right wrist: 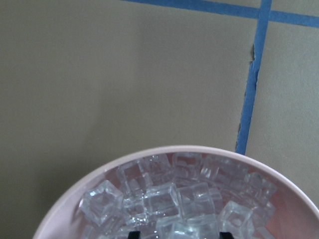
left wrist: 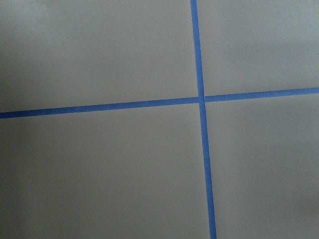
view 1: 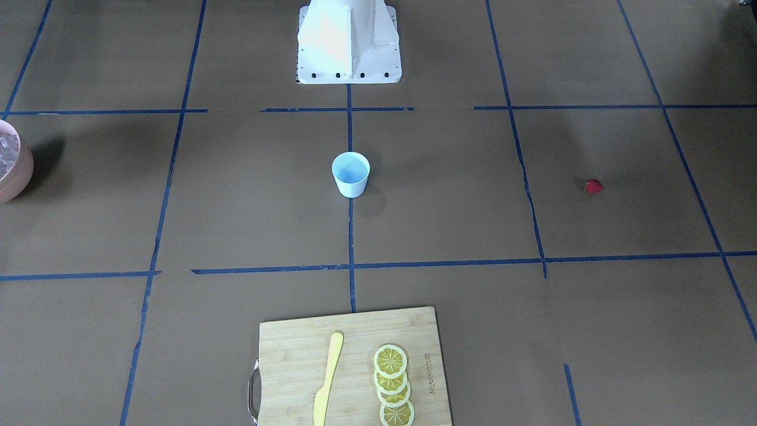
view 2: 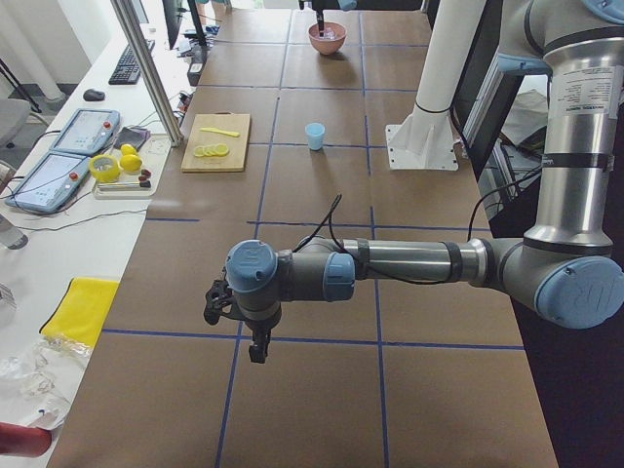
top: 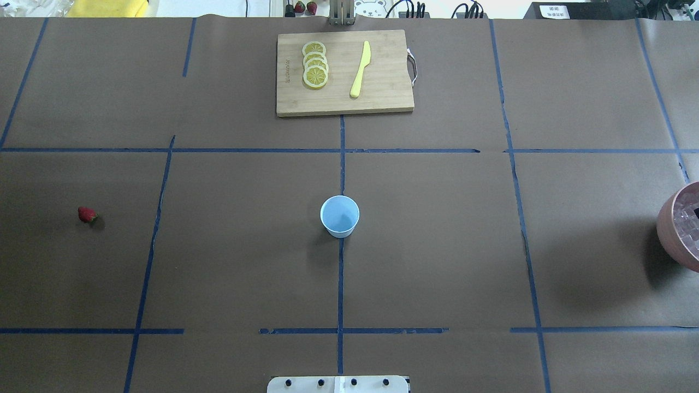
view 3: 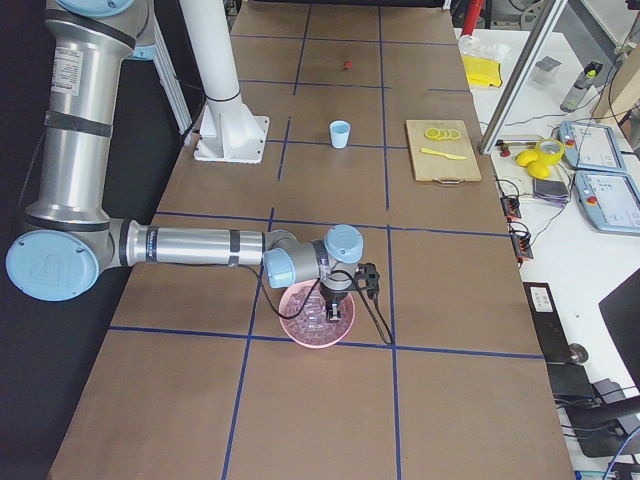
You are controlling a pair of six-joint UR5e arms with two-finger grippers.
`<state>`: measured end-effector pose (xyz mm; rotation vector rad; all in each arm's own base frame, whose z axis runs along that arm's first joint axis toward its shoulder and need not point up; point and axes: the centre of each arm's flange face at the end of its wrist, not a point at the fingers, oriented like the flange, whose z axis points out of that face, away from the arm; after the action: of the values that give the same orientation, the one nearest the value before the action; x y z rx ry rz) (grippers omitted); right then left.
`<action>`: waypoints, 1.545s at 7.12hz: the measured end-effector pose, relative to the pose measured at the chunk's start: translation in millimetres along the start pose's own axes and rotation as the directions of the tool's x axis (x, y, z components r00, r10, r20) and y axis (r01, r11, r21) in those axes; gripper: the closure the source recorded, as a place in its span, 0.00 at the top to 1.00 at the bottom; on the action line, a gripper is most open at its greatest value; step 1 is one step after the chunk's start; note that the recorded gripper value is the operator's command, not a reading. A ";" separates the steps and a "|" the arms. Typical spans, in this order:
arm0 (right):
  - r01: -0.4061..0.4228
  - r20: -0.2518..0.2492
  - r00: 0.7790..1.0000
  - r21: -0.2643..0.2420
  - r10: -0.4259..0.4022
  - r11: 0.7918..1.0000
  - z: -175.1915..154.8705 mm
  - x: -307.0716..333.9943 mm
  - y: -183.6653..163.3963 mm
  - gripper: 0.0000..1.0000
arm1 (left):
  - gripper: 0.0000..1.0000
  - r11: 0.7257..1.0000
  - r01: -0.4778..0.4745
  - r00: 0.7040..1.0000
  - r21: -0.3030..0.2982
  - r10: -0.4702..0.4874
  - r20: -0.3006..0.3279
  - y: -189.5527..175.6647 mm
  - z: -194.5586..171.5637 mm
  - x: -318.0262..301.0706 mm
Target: Put ice and strawberries in cup
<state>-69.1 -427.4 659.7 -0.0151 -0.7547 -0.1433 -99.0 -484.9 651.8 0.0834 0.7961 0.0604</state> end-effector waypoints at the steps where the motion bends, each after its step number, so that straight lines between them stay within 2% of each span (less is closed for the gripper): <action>1: 0.001 0.000 1.000 0.000 -0.001 1.000 -0.1 -0.2 0.1 0.59 | 1.00 1.000 0.000 1.000 0.000 0.000 0.000 0.4 -0.3 0.4; 5: 0.006 0.000 1.000 -0.003 -0.006 1.000 1.2 0.5 1.0 0.59 | 1.00 1.000 -0.002 1.000 0.004 0.002 0.001 -0.2 -2.2 2.3; 6: 0.006 0.000 1.000 -0.004 -0.006 1.000 1.6 0.8 1.4 0.51 | 1.00 1.000 -0.002 1.000 0.004 0.002 0.001 -0.1 -2.2 2.3; 7: 0.006 0.000 1.000 -0.004 -0.006 1.000 1.7 1.0 1.6 0.29 | 1.00 1.000 -0.001 1.000 0.003 0.001 0.001 0.3 -2.0 2.2; 8: 0.008 0.000 1.000 -0.004 -0.008 1.000 1.7 1.0 1.5 0.15 | 1.00 1.000 -0.001 1.000 0.003 0.001 0.000 0.5 -2.0 2.0; 9: 0.009 0.000 1.000 -0.004 -0.009 1.000 1.5 0.7 1.4 0.05 | 1.00 1.000 -0.001 1.000 0.003 0.001 0.000 0.6 -2.0 1.9; 11: 0.015 0.001 1.000 0.001 -0.015 1.000 -0.6 -1.3 0.5 0.02 | 1.00 1.000 -0.001 1.000 0.005 0.001 0.001 0.4 -2.9 2.6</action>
<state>-69.6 -426.7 658.4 -0.0083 -0.7558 -0.1576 -99.3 -484.1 648.0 0.0888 0.7955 0.0598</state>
